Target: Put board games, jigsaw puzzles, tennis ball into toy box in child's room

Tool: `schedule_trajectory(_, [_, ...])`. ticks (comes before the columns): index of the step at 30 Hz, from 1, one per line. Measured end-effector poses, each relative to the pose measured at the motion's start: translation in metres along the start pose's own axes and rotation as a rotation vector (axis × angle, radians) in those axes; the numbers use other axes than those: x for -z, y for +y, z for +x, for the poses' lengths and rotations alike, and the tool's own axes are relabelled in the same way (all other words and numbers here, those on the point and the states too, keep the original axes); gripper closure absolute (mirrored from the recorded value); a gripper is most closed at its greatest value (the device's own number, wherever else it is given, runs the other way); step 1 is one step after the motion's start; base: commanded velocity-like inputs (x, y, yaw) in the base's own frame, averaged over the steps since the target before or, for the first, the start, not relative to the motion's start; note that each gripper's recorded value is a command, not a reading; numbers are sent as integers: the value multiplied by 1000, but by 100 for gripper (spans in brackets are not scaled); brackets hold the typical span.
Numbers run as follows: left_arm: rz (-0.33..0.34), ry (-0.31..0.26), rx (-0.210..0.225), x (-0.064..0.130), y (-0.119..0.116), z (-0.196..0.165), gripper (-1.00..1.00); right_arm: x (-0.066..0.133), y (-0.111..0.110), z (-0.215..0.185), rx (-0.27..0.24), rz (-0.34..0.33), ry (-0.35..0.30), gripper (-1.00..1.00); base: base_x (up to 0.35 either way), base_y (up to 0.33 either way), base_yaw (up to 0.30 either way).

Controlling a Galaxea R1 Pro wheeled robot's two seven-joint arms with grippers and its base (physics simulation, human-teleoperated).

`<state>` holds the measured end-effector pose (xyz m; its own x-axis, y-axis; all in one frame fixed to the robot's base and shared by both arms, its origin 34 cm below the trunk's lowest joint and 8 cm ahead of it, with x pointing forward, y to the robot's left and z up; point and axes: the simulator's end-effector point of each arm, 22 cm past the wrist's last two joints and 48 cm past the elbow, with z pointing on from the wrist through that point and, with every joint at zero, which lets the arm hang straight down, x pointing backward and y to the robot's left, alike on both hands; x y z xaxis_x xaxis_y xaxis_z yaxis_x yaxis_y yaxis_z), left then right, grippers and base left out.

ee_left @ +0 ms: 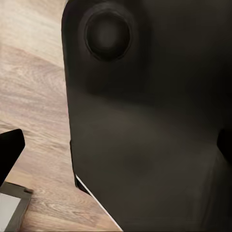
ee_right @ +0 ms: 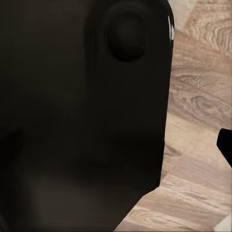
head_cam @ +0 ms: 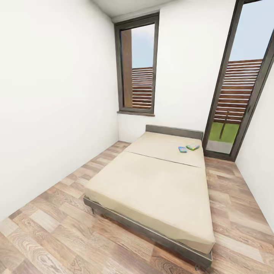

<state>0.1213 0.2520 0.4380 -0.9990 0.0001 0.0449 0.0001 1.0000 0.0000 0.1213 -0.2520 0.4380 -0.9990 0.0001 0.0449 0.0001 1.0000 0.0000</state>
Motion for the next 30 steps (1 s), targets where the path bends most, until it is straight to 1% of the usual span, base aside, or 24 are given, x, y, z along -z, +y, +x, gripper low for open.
schedule_trajectory(2, [-10, 5, -3, 0, 8, 6, -100, 0, 9, -16, -4, -10, -28, -100, 0, 0, 0])
schedule_trajectory(4, [-19, 9, -4, 0, 16, 9, -100, 0, 10, -25, -4, -11, -40, -100, 0, 0, 0])
schedule_trajectory(30, [-19, 9, -4, 0, 16, 9, -100, 1, 10, -27, -4, -11, -43, -100, 0, 0, 0])
